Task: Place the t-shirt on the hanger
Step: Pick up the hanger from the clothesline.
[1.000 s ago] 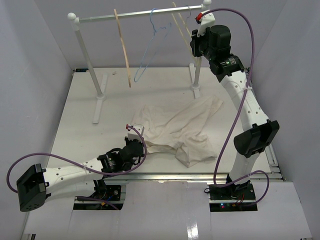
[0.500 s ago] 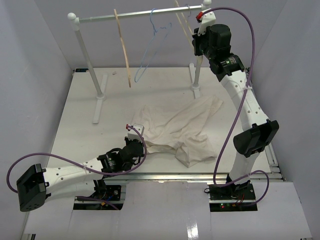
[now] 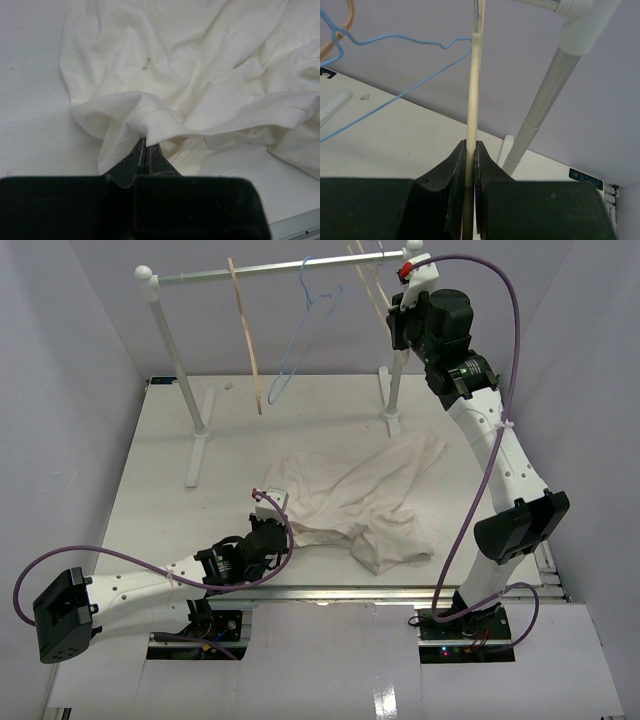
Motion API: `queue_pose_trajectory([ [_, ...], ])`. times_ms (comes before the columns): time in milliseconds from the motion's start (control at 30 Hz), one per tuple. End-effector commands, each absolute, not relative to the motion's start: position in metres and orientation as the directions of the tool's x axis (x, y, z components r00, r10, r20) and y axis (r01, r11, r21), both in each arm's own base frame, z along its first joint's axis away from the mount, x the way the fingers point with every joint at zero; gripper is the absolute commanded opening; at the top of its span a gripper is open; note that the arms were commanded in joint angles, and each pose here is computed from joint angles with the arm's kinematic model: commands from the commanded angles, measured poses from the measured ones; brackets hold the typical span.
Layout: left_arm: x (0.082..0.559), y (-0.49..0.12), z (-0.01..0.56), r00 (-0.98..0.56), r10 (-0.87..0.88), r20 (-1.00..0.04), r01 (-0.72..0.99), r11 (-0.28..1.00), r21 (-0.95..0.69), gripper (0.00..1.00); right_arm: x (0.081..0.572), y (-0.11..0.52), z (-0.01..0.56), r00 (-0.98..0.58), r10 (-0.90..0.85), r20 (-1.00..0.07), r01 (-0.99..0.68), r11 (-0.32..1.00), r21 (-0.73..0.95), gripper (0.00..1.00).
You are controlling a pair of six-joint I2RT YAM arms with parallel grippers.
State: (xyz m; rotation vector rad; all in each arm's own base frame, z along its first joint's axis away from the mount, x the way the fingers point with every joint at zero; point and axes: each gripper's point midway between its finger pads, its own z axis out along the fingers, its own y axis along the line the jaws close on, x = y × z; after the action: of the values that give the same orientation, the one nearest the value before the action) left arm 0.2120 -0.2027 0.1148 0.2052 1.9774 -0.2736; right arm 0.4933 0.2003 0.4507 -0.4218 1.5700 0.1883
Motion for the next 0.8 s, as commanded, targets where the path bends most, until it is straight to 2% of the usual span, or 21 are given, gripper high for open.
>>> queue_pose_trajectory([
  [0, 0.216, -0.204, 0.127, -0.387, -0.014, -0.922, 0.253, 0.96, -0.121, 0.0, 0.466, 0.192, 0.484, 0.073, -0.096, -0.993, -0.375, 0.92, -0.117, 0.08],
  [133, 0.216, -0.204, 0.127, -0.389, -0.025, -0.921, 0.253, 0.958, -0.133, 0.0, 0.447, 0.187, 0.461, -0.008, -0.077, -0.997, -0.386, 0.92, -0.068, 0.08],
  [333, 0.216, -0.201, 0.127, -0.391, -0.041, -0.92, 0.236, 0.961, -0.143, 0.0, 0.386, 0.162, 0.417, -0.113, -0.017, -0.993, -0.361, 0.932, 0.025, 0.08],
  [500, 0.215, -0.203, 0.127, -0.395, -0.049, -0.917, 0.239, 0.959, -0.154, 0.0, 0.331, 0.173, 0.351, -0.25, -0.005, -0.968, -0.422, 0.9, 0.104, 0.08],
  [767, 0.217, -0.215, 0.13, -0.432, -0.037, -0.901, 0.247, 0.956, -0.158, 0.0, 0.231, 0.208, 0.256, -0.365, -0.218, -0.905, -0.545, 0.838, 0.018, 0.08],
])
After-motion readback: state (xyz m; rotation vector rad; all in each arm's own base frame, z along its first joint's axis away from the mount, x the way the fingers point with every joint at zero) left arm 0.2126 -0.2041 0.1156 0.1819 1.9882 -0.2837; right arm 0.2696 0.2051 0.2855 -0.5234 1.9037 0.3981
